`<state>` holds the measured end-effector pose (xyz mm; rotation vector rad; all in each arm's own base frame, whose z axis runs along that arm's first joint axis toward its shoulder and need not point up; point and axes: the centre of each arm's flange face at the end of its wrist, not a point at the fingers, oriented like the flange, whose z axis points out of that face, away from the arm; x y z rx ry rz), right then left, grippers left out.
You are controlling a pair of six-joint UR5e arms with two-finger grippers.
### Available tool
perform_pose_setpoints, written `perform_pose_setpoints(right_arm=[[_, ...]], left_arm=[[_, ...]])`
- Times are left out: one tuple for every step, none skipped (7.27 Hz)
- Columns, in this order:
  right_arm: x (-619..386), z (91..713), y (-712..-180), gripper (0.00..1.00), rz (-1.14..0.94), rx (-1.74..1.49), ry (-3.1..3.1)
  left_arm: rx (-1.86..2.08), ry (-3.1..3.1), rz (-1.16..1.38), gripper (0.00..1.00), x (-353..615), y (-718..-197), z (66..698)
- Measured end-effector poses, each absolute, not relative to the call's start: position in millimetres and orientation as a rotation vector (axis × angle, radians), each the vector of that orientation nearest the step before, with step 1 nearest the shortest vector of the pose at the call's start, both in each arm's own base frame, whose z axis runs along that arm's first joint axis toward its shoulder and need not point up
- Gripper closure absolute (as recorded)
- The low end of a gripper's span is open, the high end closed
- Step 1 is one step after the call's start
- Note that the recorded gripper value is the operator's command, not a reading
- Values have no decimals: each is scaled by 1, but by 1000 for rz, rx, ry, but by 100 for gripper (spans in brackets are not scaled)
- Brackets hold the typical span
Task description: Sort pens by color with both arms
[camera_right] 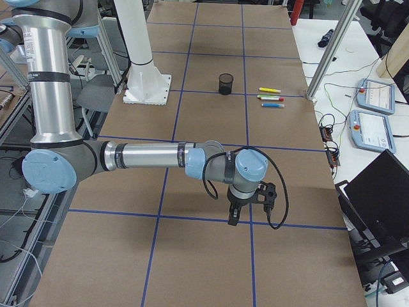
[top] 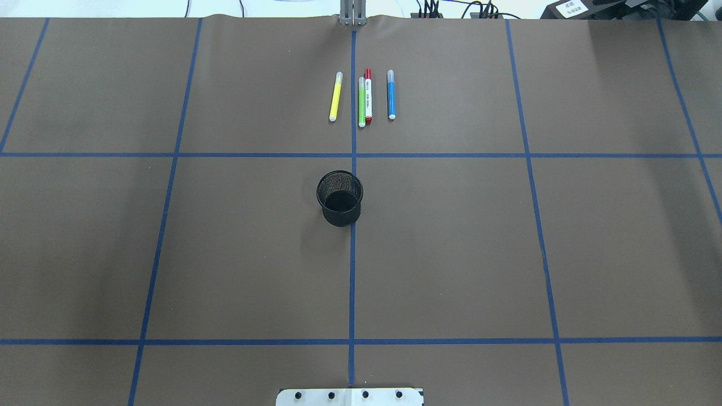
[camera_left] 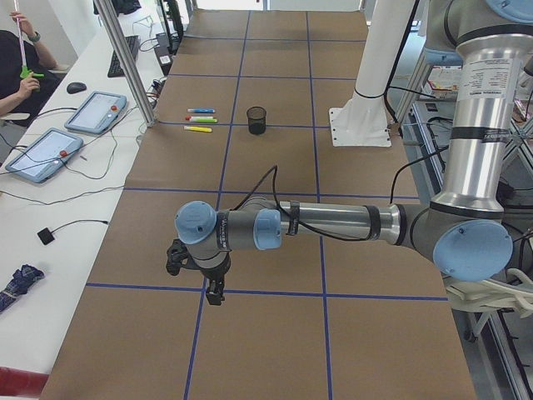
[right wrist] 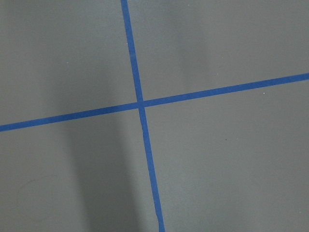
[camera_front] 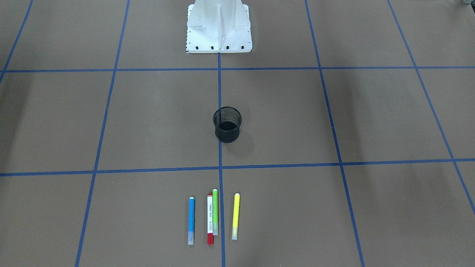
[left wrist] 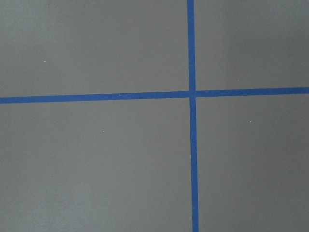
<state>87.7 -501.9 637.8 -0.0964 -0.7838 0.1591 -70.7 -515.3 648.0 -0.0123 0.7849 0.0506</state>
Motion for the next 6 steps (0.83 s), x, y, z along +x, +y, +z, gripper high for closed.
perform_pose_setpoints(right_arm=[[89,639,-498,0,162,-97,-784],[91,639,-487,0,167,-94,-785],[92,638,-471,0,170,-91,-786],[92,637,-458,0,172,-89,-787],[92,637,-452,0,173,-89,-787],[92,637,-450,0,173,-89,-788]], left_arm=[[-6,784,53,0,-71,-515,645],[1,783,55,0,-71,-513,641],[6,783,56,0,-71,-511,638],[6,782,55,0,-71,-510,638],[5,782,55,0,-71,-509,638],[4,782,56,0,-71,-509,638]])
